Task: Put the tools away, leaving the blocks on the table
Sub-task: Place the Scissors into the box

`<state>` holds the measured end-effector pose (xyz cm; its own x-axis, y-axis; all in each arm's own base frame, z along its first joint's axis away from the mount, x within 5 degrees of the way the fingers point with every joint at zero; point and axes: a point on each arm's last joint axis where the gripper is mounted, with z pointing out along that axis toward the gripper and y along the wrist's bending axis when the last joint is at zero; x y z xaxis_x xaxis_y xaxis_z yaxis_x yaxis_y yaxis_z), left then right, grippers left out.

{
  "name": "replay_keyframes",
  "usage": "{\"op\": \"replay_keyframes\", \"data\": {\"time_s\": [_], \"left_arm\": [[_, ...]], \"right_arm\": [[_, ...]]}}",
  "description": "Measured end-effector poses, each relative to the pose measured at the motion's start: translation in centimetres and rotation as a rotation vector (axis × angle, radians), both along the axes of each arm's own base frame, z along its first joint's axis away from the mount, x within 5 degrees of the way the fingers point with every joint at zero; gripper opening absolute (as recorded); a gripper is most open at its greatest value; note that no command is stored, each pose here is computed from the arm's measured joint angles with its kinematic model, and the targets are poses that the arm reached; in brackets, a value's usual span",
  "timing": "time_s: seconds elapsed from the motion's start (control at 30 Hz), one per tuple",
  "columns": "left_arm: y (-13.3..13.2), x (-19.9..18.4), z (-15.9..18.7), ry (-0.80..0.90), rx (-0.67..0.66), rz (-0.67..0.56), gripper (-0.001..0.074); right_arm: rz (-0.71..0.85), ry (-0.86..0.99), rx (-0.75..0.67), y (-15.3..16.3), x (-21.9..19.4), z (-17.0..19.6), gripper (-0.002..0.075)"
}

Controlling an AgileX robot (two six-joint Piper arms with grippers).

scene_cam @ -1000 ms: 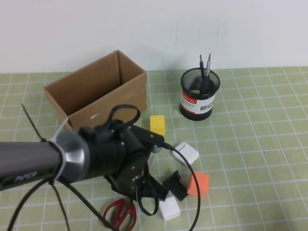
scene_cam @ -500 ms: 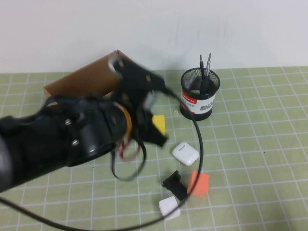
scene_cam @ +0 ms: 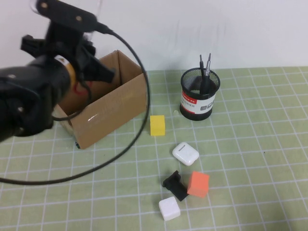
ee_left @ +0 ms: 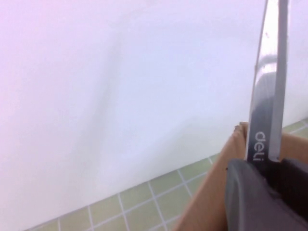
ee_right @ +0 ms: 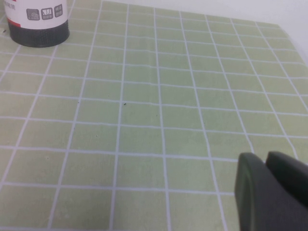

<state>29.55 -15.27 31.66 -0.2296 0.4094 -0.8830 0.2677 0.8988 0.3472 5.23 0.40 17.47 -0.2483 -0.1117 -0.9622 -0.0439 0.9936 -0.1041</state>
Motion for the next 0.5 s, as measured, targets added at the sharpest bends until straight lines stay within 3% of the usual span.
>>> {"op": "replay_keyframes", "data": {"time_s": [0.27, 0.5], "left_arm": [[0.4, 1.8, -2.3, 0.037, 0.074, -0.022, 0.0084], [0.3, 3.4, -5.4, 0.083, 0.175, 0.047, 0.0084]], "right_arm": [[0.000, 0.000, 0.000, 0.0, 0.0, 0.0, -0.0006], [0.000, 0.000, 0.000, 0.0, 0.0, 0.0, -0.0006]]}}
